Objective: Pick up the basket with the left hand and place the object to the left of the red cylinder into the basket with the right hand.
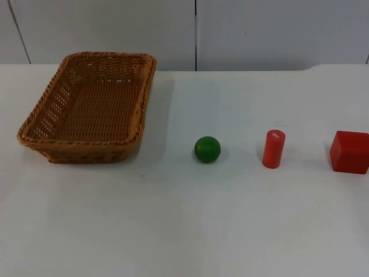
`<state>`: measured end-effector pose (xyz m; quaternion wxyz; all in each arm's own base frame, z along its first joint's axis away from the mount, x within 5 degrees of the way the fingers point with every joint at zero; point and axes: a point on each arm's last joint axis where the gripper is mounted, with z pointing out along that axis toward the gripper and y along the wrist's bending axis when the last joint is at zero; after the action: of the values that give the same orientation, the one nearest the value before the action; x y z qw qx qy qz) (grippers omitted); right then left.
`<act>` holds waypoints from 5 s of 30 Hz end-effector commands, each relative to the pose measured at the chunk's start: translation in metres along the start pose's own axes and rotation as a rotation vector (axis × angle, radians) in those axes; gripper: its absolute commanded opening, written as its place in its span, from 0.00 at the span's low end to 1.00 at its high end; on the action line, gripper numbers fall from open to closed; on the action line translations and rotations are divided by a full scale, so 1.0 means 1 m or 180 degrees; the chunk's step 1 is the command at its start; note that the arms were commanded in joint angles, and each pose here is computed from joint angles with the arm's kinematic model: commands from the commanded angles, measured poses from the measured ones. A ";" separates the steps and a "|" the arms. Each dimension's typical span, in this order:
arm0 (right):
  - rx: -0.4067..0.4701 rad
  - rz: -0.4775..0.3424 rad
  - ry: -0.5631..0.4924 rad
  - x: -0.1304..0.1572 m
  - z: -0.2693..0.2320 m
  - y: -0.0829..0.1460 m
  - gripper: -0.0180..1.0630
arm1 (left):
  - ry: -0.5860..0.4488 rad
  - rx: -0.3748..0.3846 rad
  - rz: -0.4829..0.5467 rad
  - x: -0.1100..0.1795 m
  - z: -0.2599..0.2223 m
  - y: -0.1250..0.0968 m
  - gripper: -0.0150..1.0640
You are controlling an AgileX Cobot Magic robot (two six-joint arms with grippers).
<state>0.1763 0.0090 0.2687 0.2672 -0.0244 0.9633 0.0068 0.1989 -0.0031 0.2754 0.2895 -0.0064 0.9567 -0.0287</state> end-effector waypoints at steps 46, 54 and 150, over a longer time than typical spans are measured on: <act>0.0012 -0.0053 -0.0066 -0.003 -0.001 -0.001 0.99 | 0.1134 0.0579 0.0329 -0.138 0.299 0.001 0.78; 0.0012 -0.0053 -0.0066 -0.003 -0.001 -0.001 0.99 | 0.1292 0.0581 0.0095 -0.134 0.297 -0.001 0.04; -0.1160 -0.2867 -0.0024 -0.128 0.259 0.221 0.78 | 0.1056 0.1004 -0.0322 0.009 0.070 -0.015 0.01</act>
<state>0.4051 0.2392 0.1100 0.2228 -0.4877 0.8423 0.0552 0.2306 -0.0203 0.2106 0.1175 0.0043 0.9765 -0.1808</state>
